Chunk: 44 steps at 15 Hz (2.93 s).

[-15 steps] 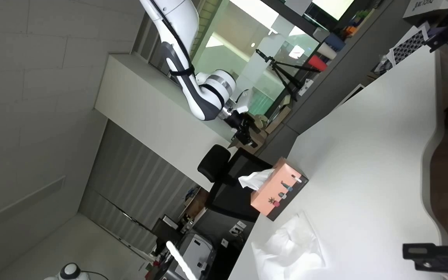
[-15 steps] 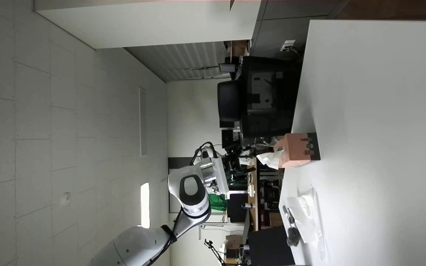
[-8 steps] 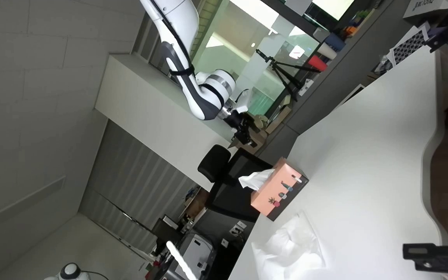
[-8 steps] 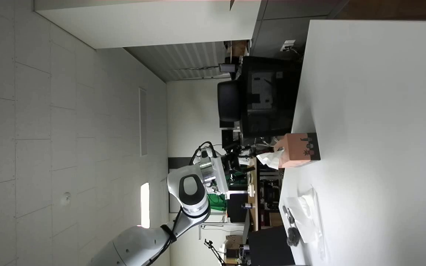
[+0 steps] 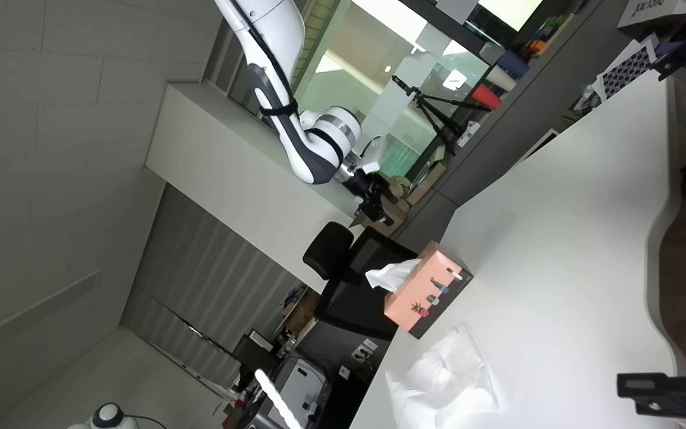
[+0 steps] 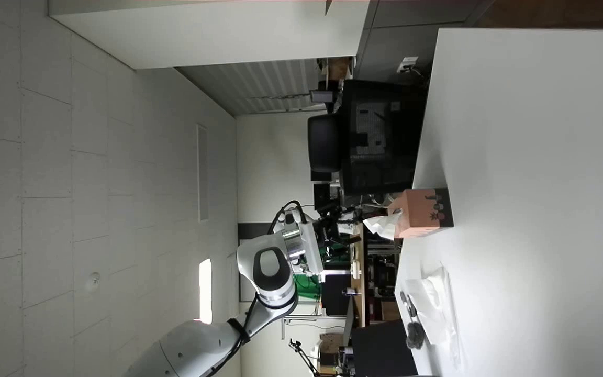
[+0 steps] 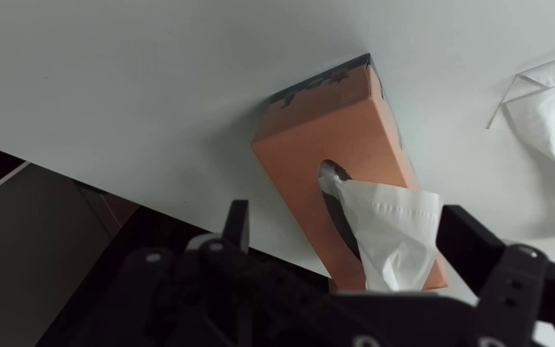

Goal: Put a tissue on the table

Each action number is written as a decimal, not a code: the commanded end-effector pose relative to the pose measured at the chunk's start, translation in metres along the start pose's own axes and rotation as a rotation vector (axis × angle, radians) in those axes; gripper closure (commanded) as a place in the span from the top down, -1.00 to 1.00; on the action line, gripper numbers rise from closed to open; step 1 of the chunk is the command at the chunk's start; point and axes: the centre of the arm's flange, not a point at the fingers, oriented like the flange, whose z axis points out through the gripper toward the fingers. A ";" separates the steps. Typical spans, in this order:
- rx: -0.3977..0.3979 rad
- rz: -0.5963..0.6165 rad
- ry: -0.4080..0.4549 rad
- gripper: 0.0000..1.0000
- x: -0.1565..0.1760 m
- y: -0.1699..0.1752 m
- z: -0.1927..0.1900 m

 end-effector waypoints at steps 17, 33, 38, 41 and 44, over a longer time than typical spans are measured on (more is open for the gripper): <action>-0.081 0.058 0.311 1.00 0.053 -0.043 0.103; -0.014 0.064 0.243 1.00 0.066 -0.066 0.118; -0.123 0.009 0.240 1.00 0.065 -0.067 0.121; -0.176 -0.021 0.246 1.00 0.067 -0.067 0.116; -0.199 -0.052 0.232 0.50 0.070 -0.068 0.113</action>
